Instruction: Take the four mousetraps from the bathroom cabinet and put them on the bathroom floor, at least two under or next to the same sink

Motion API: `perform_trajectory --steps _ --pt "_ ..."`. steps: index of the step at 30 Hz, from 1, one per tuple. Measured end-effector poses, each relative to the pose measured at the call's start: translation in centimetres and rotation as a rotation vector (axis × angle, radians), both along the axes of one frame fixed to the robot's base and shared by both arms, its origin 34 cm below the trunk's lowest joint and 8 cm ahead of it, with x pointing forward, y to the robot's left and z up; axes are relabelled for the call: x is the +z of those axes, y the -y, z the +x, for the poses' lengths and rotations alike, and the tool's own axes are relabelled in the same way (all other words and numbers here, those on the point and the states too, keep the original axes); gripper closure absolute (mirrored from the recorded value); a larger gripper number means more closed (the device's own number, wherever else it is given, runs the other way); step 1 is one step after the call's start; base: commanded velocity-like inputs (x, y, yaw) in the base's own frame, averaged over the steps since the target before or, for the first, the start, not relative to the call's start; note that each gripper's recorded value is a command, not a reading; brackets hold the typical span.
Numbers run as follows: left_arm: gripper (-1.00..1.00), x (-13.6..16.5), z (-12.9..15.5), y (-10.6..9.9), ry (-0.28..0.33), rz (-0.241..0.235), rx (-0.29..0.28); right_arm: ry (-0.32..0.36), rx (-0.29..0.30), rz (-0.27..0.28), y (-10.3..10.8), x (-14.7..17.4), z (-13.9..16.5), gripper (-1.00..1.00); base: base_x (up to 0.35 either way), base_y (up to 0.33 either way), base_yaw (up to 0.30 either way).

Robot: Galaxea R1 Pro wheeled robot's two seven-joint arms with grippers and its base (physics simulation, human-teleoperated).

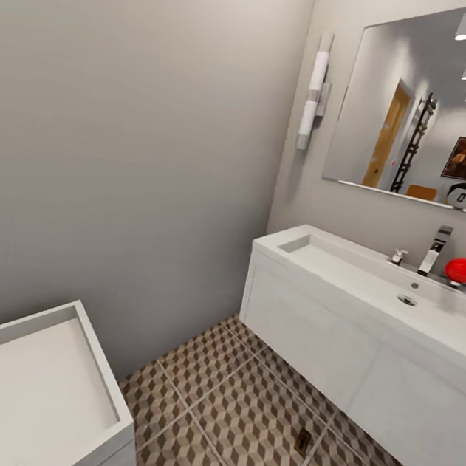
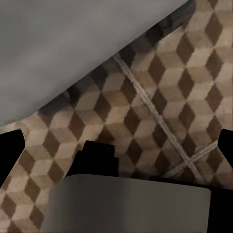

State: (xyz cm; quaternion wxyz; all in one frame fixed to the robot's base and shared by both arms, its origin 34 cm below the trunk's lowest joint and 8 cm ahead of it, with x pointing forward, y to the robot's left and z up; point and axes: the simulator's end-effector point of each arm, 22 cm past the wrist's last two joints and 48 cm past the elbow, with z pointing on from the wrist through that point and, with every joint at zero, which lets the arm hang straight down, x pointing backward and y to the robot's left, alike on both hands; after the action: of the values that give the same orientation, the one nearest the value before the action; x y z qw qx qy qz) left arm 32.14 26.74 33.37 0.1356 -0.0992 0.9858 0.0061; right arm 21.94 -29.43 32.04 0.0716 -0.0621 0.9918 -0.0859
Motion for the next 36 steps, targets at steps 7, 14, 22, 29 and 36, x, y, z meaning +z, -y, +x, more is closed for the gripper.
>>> perform_trajectory --steps 7,14,22,29,36 --pt "-1.0 0.0 -0.01 -0.03 0.0 0.0 0.002 0.0 0.0 0.0 0.02 0.0 0.01 -1.0 0.0 0.0 0.3" --pt "-1.0 0.0 -0.01 -0.07 0.0 0.0 0.002 0.0 0.0 -0.001 0.06 0.01 0.01 -1.0 0.0 0.0 0.3" --pt "-1.0 0.0 -0.01 -0.07 0.0 0.001 0.0 0.0 0.0 -0.002 0.09 0.01 -0.01 -1.0 0.0 0.0 0.3" --pt "-1.0 0.0 -0.01 -0.07 0.0 0.001 0.002 0.0 0.0 -0.002 0.12 0.01 0.0 -1.0 0.0 0.0 0.3" --pt "-1.0 0.0 -0.01 -0.07 0.0 0.001 0.001 -0.001 0.0 -0.002 0.05 0.0 -0.04 -1.0 0.0 0.0 0.3"
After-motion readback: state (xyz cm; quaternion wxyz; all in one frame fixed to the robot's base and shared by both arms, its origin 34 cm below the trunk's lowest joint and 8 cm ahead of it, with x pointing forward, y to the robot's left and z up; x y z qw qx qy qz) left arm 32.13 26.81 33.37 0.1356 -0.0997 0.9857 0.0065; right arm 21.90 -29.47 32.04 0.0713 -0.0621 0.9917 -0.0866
